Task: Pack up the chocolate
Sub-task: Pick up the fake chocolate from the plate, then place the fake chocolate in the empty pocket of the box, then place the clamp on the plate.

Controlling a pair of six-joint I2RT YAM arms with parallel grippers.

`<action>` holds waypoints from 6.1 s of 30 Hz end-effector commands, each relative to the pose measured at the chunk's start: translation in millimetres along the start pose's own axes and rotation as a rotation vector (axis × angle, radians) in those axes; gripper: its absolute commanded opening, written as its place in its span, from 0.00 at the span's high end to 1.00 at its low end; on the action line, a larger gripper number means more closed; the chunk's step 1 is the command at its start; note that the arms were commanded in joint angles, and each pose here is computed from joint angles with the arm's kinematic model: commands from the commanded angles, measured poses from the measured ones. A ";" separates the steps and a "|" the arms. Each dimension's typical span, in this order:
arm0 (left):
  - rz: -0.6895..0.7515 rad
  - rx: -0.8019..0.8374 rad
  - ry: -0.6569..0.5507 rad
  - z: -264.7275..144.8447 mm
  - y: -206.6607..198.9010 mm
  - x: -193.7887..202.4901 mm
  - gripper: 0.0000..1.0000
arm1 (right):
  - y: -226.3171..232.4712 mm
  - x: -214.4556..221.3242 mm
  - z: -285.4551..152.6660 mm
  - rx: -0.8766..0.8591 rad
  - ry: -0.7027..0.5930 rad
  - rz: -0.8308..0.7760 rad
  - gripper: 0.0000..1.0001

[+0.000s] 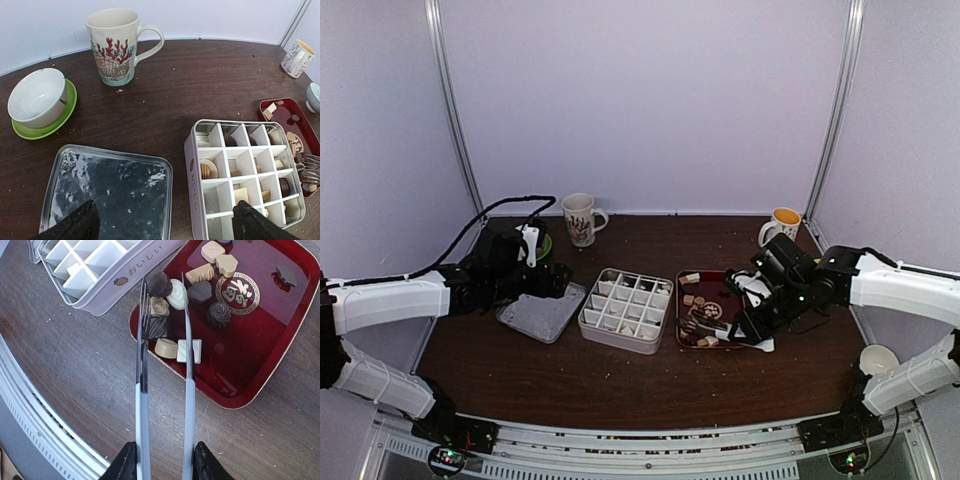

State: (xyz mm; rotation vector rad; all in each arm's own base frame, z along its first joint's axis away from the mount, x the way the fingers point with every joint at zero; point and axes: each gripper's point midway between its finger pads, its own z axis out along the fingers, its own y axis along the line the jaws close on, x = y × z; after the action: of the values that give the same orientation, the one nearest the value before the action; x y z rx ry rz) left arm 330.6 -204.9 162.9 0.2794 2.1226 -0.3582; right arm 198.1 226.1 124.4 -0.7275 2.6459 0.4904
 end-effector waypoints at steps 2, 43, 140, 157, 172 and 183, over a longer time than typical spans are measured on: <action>0.008 0.008 -0.060 -4.7 -1.9 -19.5 0.05 | 1.7 -27.7 -9.2 0.024 -0.073 -0.060 0.62; 0.010 -0.002 -0.046 -0.8 -1.4 -19.7 0.05 | 4.1 -51.5 -33.3 0.057 -0.145 -0.107 0.86; 0.012 -0.038 -0.061 -12.6 9.6 -14.7 0.05 | 59.1 -141.0 -23.6 0.027 -0.611 -0.087 0.69; 0.013 -0.014 -0.062 -10.8 3.9 -19.2 0.05 | -21.1 -92.7 -3.1 0.284 -0.576 0.116 0.68; -0.034 0.001 -0.017 1.8 3.9 -5.2 0.03 | -42.8 -55.5 43.9 0.323 -0.419 0.188 0.62; -0.140 -0.100 0.084 13.9 44.0 11.5 0.02 | -54.8 -40.9 63.1 0.348 -0.370 0.238 0.54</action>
State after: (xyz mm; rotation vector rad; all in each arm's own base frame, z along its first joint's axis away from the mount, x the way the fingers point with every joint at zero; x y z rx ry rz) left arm 335.3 -185.9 135.3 0.1995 2.2274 -0.3270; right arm 272.9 232.3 79.7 -0.2602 2.3776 0.1948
